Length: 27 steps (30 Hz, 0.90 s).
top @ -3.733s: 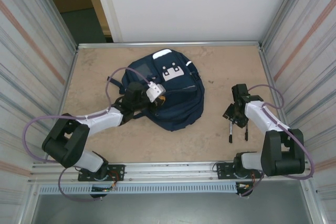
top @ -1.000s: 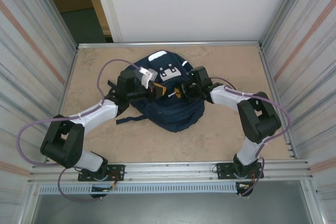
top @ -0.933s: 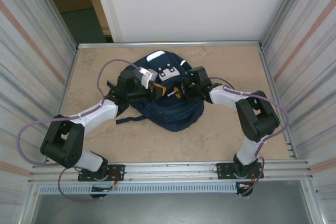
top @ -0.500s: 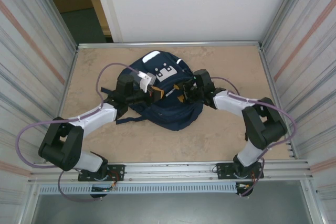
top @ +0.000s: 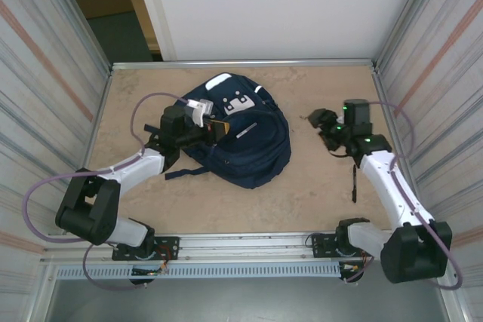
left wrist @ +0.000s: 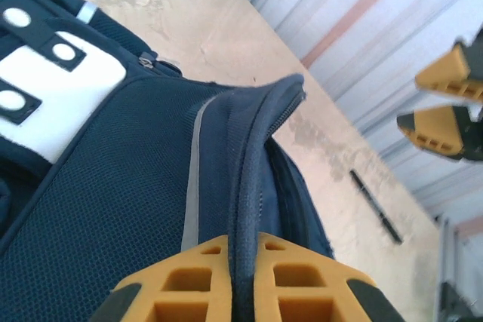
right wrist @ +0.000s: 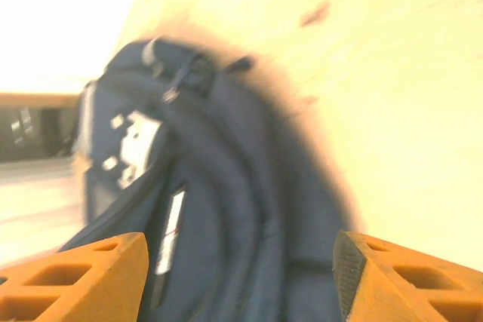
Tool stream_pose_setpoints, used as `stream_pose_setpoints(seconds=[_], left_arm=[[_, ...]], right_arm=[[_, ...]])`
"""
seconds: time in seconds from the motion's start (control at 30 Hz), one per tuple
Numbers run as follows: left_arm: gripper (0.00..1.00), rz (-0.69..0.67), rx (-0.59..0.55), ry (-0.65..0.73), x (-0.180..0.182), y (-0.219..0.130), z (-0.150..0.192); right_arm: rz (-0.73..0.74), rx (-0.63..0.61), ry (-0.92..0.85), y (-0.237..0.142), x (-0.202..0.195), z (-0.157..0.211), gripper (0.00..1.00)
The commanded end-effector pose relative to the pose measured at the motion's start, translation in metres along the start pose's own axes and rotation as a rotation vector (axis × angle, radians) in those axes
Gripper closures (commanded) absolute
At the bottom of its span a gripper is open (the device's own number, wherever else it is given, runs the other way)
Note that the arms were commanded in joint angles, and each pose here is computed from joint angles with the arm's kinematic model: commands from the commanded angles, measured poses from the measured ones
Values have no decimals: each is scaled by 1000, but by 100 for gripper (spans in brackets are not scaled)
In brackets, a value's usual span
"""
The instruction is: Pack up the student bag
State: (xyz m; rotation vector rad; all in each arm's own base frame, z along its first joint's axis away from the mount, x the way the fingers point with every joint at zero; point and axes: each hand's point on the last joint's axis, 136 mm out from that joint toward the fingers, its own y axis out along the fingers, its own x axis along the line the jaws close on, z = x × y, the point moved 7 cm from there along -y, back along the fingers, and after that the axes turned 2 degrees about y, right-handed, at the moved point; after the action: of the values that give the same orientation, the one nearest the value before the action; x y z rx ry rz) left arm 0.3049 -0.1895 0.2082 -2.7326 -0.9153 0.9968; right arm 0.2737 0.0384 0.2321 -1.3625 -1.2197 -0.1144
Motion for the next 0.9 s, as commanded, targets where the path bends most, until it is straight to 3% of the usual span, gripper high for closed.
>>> stream_pose_setpoints(seconds=[0.0,0.13,0.27,0.4,0.5,0.6,0.7,0.87], left_arm=[[92,59,-101,-135,-8,-9,-32],[91,64,-34,-101,-19,-7,-43],[91,41,-54,-69,-20,-11,-45],[92,-40,-48,-7,-16,-12,-36],[92,-91,-12,56,-12,-10,-28],[92,-173,4,169,-6,-7,-16],[92,-255,30,266,-1,-2,-2],[93,-271,79,378,3,3,19]], right_arm=[[200,101,-98,-14,-59,4,32],[425,-1,-41,-30,-103,-12,24],[627,-92,115,-43,-143,-12,2],[705,-140,243,-55,-178,-11,1],[636,-67,326,-44,-183,-5,0],[670,10,429,-30,-198,8,2],[704,50,447,-21,-209,12,3],[760,80,386,-20,-212,5,3]])
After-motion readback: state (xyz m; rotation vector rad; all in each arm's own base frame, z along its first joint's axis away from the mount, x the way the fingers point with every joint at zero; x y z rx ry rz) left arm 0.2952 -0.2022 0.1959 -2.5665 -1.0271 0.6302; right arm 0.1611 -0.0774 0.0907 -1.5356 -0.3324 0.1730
